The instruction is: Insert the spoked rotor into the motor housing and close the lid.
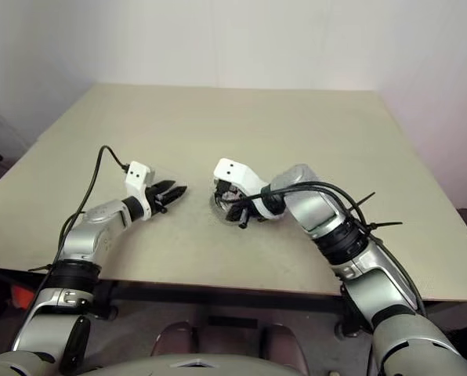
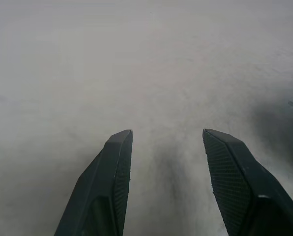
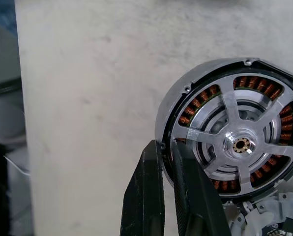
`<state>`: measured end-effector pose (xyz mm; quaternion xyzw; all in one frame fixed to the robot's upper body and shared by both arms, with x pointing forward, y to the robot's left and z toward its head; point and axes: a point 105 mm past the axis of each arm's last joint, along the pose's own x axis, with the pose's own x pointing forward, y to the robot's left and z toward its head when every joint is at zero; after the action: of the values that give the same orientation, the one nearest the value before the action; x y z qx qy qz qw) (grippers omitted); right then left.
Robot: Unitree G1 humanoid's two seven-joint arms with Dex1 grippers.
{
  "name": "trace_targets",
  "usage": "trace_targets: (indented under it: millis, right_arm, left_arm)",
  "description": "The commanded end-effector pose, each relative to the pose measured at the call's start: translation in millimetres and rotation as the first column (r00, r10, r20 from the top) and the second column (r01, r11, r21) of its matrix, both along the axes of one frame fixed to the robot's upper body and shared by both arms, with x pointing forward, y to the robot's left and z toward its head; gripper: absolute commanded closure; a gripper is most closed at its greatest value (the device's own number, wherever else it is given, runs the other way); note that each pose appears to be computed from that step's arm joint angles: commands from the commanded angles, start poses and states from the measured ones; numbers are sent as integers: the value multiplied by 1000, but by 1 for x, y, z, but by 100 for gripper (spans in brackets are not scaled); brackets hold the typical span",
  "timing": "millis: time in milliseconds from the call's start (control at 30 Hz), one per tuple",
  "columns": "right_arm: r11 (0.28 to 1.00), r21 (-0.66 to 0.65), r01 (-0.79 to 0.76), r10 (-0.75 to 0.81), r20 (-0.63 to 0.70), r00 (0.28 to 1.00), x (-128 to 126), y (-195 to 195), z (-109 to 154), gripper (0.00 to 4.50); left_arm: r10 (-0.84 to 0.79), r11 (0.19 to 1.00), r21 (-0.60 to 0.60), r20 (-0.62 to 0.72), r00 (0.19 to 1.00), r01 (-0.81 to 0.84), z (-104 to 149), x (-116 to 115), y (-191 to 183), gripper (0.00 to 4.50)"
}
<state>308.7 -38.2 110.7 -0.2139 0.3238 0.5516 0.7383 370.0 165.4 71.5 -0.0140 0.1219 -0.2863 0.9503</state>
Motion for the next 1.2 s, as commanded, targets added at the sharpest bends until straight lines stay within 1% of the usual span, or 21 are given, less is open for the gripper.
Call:
trace_targets:
  millis: [33, 100, 233, 367, 467, 533, 600, 633, 700, 733, 833, 933, 1000, 1067, 1200]
  right_arm:
    - [997, 43, 60, -61, 22, 998, 7, 12, 18, 449]
    - [994, 32, 107, -107, -4, 994, 11, 12, 12, 449]
    - [995, 17, 101, -101, -41, 994, 4, 15, 2, 449]
    - [991, -2, 135, -135, -54, 989, 7, 13, -9, 449]
    - [990, -6, 144, -144, -59, 988, 7, 12, -12, 354]
    - [990, 2, 139, -139, -47, 989, 8, 13, -9, 290]
    - [993, 25, 119, -118, -28, 993, 6, 15, 0, 217]
    - [994, 42, 104, -103, -23, 994, 3, 17, 7, 188]
    - [994, 78, 81, -80, -17, 997, -1, 21, 22, 111]
    - [992, 97, 80, -79, -11, 997, -1, 22, 29, 81]
    - [984, 147, 102, -106, 24, 994, 5, 22, 47, 81]
    - [972, 186, 145, -169, 123, 978, 20, 9, 58, 81]
    - [960, 198, 199, -232, 159, 960, 31, -4, 60, 81]
    - [939, 210, 272, -307, 156, 939, 39, -22, 58, 81]
    - [909, 202, 365, -398, 160, 903, 46, -49, 48, 81]
  left_arm:
    - [-1, 1000, 5, 52, 999, 1, 15, 2, 1, 206]
    - [0, 1000, 6, 52, 999, 0, 15, 2, 1, 206]
    - [6, 1000, 9, 53, 999, -7, 15, 1, 3, 206]
    - [10, 1000, 9, 55, 998, -10, 15, 1, 4, 206]
    - [9, 1000, 10, 56, 998, -10, 15, 2, 4, 206]
    - [9, 1000, 10, 56, 998, -10, 15, 2, 4, 206]
    - [8, 1000, 10, 55, 998, -9, 16, 2, 5, 206]
    - [8, 1000, 10, 54, 998, -8, 16, 3, 5, 206]
    - [6, 1000, 10, 53, 999, -7, 16, 3, 4, 206]
    - [5, 1000, 9, 53, 999, -6, 15, 3, 4, 206]
    - [2, 1000, 6, 51, 999, -3, 15, 3, 3, 206]
    - [-3, 1000, 2, 49, 999, 3, 15, 3, 1, 206]
    - [-4, 1000, 0, 49, 999, 4, 15, 3, 1, 206]
    - [-5, 1000, 0, 48, 999, 5, 15, 4, 2, 206]
    - [-7, 1000, 2, 47, 999, 7, 15, 5, 2, 206]
